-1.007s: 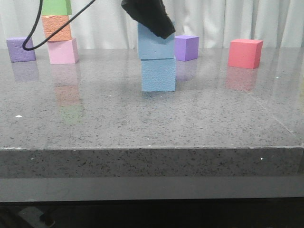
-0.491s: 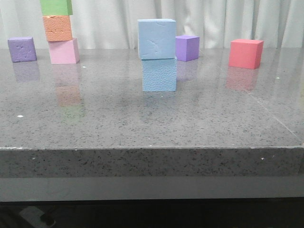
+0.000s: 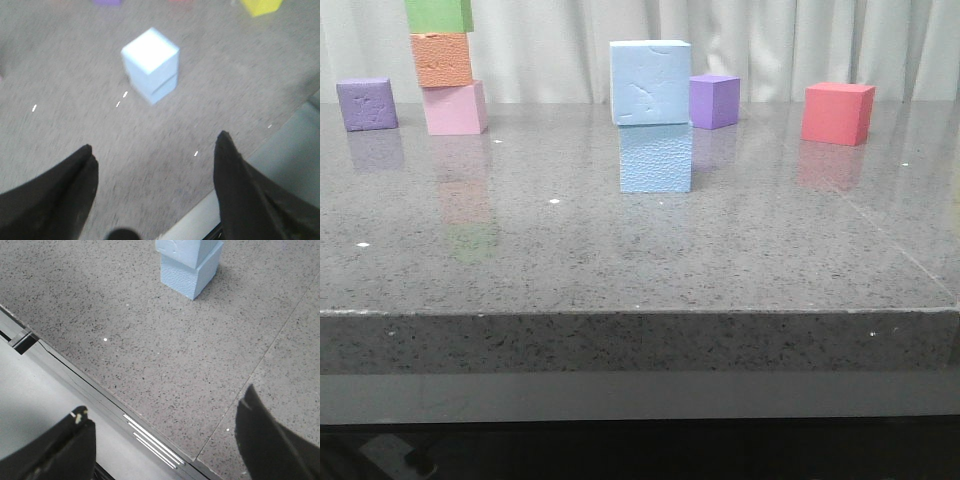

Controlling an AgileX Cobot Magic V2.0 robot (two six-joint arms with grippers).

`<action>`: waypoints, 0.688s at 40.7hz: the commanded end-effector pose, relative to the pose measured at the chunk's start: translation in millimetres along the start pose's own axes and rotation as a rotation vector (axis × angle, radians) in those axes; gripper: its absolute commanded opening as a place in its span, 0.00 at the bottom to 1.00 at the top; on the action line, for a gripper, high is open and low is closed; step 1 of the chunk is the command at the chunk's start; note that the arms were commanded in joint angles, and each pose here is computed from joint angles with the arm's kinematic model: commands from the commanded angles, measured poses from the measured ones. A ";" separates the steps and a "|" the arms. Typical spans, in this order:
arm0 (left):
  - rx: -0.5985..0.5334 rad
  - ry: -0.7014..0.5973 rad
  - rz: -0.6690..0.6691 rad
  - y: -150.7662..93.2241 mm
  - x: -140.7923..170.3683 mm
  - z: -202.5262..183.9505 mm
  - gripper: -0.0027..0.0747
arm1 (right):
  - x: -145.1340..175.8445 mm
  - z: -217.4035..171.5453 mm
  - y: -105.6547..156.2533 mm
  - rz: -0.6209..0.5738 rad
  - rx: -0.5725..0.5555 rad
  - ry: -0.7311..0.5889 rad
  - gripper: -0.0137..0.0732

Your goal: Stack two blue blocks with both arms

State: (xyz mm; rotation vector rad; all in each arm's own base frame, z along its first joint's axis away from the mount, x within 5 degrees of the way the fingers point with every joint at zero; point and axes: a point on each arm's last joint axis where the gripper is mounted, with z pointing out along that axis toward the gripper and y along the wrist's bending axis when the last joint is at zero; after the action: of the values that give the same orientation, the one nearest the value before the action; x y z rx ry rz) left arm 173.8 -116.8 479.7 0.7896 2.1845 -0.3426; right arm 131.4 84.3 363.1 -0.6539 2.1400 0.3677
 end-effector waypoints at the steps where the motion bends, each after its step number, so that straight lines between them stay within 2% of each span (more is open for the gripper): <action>1: -0.066 -0.125 -0.049 0.2 22.6 -22.0 0.65 | -10.8 -7.3 0.3 -0.008 0.003 -0.084 0.83; 7: -0.113 -0.157 -0.109 -0.4 66.6 -30.6 0.65 | -10.8 -7.3 0.3 -0.008 0.003 -0.084 0.83; 16: -0.110 -0.228 -0.164 -7.1 123.3 -44.2 0.65 | -10.7 -7.3 0.3 -0.008 0.003 -0.083 0.83; 23: -0.108 -0.299 -0.171 -10.5 153.1 -49.3 0.65 | -10.2 -7.3 0.4 -0.008 0.002 -0.078 0.83; 28: -0.108 -0.325 -0.169 -11.5 163.7 -48.3 0.65 | -10.1 -7.3 0.4 -0.008 0.002 -0.076 0.83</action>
State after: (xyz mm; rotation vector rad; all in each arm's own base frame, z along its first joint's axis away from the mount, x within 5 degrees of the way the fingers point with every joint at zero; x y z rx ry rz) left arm 55.1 -32.5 381.6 0.4877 2.0538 -0.3658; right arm 131.3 84.3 363.0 -0.6547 2.1421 0.3674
